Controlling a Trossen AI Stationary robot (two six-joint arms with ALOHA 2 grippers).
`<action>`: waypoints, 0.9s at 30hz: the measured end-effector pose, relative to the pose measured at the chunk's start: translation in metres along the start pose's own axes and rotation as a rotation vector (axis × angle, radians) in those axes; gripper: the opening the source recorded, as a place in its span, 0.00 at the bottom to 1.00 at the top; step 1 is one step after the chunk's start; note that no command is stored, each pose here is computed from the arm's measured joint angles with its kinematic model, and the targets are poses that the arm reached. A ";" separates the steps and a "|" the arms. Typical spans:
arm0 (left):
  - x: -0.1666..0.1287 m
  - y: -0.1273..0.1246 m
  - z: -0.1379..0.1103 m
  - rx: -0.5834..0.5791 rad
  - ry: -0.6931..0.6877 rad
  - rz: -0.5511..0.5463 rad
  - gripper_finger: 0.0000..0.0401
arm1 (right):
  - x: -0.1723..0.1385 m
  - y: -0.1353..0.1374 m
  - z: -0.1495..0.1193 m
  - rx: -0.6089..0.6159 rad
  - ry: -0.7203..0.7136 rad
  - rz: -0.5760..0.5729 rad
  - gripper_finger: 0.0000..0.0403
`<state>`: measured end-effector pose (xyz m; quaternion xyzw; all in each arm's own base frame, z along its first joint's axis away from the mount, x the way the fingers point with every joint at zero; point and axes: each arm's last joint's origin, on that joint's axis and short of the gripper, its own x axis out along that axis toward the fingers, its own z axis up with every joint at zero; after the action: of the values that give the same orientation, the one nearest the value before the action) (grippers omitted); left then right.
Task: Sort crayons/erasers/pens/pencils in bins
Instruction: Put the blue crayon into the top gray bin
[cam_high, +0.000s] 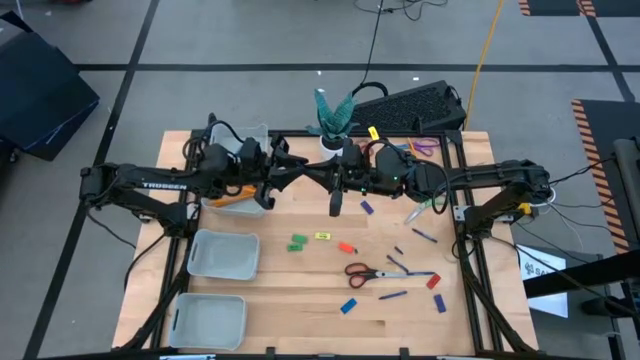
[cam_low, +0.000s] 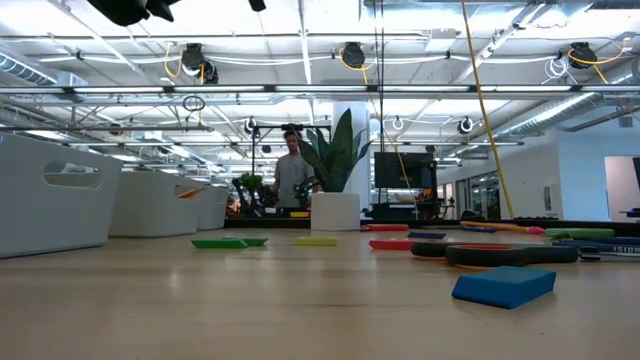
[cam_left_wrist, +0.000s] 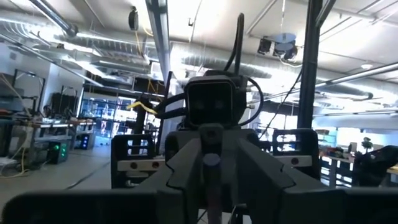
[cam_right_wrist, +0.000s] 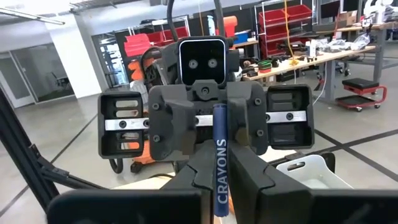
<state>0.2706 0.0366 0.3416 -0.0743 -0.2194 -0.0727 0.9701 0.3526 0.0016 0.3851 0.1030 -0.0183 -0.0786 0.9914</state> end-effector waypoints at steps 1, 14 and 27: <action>0.000 0.000 0.000 0.003 0.001 0.000 0.23 | 0.000 0.000 0.000 0.000 -0.001 0.000 0.04; -0.003 0.011 0.002 -0.039 0.022 -0.019 0.06 | 0.000 0.000 0.001 -0.003 -0.016 0.003 0.16; -0.033 0.064 0.002 -0.062 0.338 0.182 0.06 | -0.002 -0.008 -0.015 -0.033 0.146 -0.149 0.64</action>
<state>0.2511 0.1033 0.3216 -0.1104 -0.0434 -0.0030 0.9929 0.3505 -0.0033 0.3687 0.0930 0.0628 -0.1445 0.9831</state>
